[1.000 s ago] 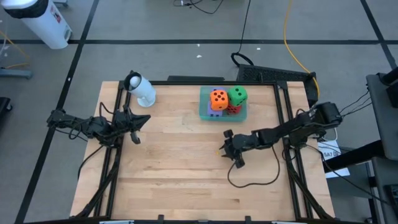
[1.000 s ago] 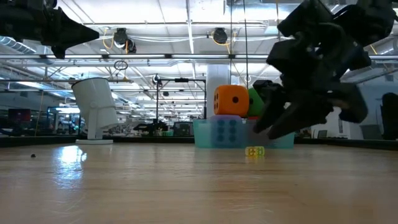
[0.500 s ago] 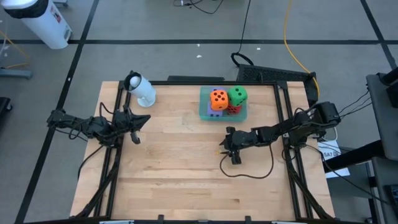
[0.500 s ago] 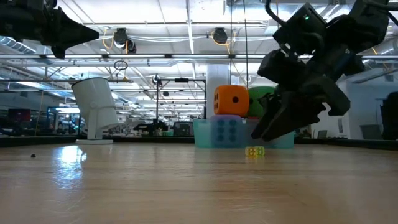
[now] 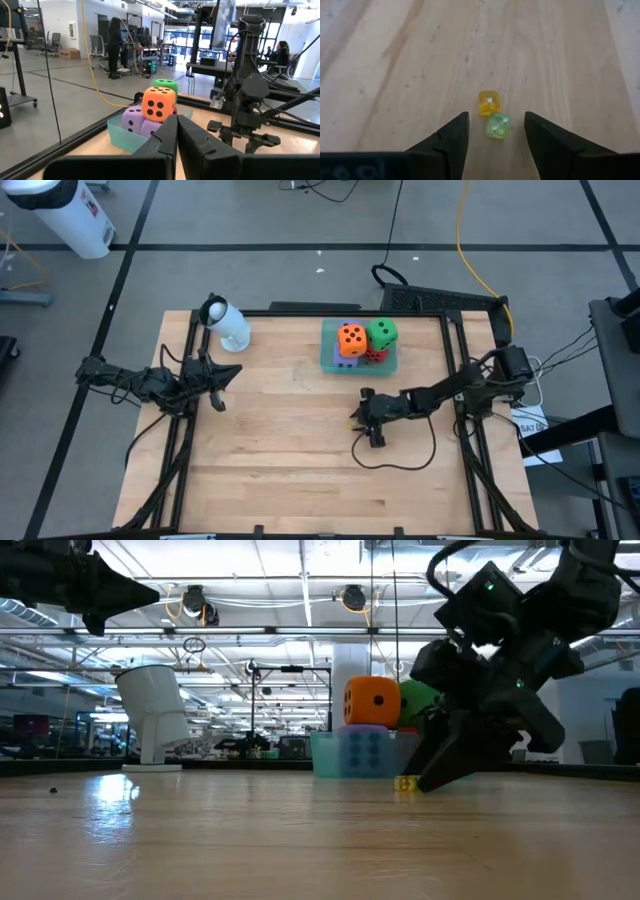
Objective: Pick & Place Dice
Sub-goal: Put the small green die into the bin
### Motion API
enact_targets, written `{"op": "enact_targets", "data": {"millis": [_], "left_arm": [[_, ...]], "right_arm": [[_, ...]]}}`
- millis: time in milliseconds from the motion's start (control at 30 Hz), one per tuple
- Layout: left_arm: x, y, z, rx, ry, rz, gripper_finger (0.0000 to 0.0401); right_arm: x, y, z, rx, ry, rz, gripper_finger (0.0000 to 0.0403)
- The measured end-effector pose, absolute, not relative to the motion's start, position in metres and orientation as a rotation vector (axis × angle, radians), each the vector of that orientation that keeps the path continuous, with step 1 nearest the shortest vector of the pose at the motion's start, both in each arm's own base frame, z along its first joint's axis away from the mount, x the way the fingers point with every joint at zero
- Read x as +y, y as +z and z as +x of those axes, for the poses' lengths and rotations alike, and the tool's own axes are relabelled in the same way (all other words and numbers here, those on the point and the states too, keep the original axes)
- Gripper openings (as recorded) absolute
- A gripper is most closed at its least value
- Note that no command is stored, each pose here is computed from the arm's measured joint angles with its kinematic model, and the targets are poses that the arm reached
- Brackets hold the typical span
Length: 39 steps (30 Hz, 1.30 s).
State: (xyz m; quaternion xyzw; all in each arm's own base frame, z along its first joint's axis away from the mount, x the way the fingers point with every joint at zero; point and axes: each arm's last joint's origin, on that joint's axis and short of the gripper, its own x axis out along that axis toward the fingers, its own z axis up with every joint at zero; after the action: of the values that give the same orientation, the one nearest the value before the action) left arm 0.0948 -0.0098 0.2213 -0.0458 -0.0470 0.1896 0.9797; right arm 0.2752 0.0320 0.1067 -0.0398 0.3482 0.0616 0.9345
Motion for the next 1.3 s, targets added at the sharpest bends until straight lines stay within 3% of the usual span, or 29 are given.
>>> {"op": "enact_targets", "data": {"millis": [367,867,1300], "left_arm": [[-0.0098,0.2206,0.0948,-0.087,0.382,-0.086,0.0019],[-0.0098,0.2207,0.0948,-0.086,0.384,-0.077,0.0019],[-0.0098,0.2207,0.0948,-0.086,0.383,-0.077,0.0019]], "right_arm": [[0.0268,0.1087,0.2733,0.733,0.112,-0.081,0.0165],[0.0269,0.1106,0.2743,0.712,0.118,-0.096,0.0082],[0.0221,0.1062,0.2760,0.716,0.107,-0.094,0.0077]]}}
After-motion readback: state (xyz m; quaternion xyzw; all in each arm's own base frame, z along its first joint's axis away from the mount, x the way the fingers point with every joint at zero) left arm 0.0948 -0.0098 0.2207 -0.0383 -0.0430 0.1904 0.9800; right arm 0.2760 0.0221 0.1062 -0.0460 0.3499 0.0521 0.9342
